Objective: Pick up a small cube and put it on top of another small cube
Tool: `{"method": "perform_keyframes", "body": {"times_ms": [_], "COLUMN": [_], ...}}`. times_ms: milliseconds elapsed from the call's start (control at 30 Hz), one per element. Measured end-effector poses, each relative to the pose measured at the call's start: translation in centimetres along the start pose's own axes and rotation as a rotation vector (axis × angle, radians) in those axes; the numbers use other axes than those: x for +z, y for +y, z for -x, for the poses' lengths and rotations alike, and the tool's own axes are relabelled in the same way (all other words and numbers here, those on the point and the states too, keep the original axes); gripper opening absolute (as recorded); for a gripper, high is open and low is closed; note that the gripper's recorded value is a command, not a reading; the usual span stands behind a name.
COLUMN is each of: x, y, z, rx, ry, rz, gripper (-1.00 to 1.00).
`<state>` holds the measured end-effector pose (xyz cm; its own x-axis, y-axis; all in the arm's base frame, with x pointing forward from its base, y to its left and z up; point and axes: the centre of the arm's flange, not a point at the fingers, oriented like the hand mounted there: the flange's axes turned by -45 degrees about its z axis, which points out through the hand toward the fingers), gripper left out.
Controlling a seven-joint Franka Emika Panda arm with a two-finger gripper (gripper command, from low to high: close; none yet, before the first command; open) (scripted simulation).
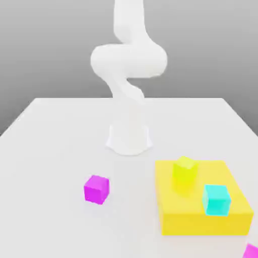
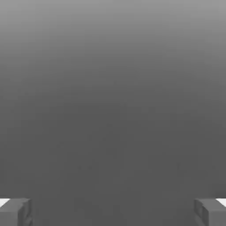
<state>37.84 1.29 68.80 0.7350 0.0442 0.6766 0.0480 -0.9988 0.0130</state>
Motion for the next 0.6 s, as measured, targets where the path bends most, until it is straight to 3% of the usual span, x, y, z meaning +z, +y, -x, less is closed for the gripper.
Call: {"method": "perform_keyframes", "body": {"times_ms": [300,600], "x": [14.5,28.3], "y": [-6.0,-13.9], "z": [-0.4,4.2], "rx": [-0.224,-0.461], "ry": [-0.201,-0.389], "rz": [-0.09,-0.187], "gripper": [0.0,0.0]}}
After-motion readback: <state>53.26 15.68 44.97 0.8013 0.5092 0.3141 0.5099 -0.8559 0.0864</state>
